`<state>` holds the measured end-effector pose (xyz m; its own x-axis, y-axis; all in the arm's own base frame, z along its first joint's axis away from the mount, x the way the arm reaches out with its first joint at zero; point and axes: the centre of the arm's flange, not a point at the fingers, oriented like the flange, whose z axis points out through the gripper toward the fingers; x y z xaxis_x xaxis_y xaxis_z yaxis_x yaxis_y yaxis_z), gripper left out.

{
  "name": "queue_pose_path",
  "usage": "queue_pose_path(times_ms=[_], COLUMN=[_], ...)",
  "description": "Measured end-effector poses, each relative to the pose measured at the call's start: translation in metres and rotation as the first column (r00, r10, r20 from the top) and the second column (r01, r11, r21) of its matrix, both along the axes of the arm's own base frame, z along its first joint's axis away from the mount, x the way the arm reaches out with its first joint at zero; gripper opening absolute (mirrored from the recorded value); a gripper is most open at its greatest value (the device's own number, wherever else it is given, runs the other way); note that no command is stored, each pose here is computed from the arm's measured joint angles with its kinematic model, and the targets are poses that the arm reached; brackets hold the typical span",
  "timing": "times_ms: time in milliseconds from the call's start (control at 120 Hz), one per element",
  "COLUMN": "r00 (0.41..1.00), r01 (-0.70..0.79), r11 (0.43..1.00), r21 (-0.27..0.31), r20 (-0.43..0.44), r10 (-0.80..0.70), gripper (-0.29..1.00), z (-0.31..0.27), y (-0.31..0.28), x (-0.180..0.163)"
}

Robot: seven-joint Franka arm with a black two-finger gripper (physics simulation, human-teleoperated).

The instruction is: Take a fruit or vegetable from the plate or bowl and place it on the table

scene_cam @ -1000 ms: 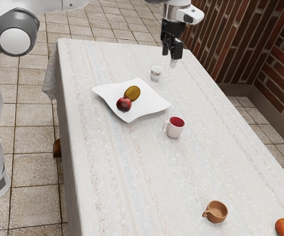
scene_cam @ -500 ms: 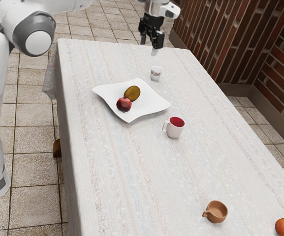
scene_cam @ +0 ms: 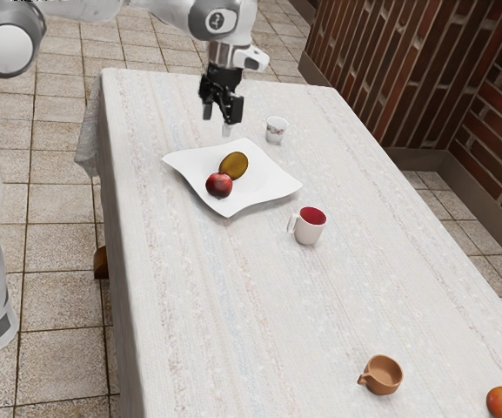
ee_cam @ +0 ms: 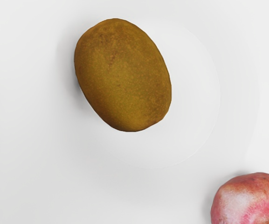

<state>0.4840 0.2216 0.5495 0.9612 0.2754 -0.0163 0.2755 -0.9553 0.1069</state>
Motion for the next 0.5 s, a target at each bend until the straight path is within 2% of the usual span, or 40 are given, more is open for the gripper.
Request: queue_pose_path(times_ms=[225,500], r00=[0.998,0.980], r01=[-0.067,-0.199], r11=[0.997,0.979], r21=[0.036,0.045], r20=[0.001,0.008], r10=[0.067,0.198], gripper=[0.70,0.70], z=[-0.029,-0.046], y=[-0.002,0.008], x=[0.016,0.024])
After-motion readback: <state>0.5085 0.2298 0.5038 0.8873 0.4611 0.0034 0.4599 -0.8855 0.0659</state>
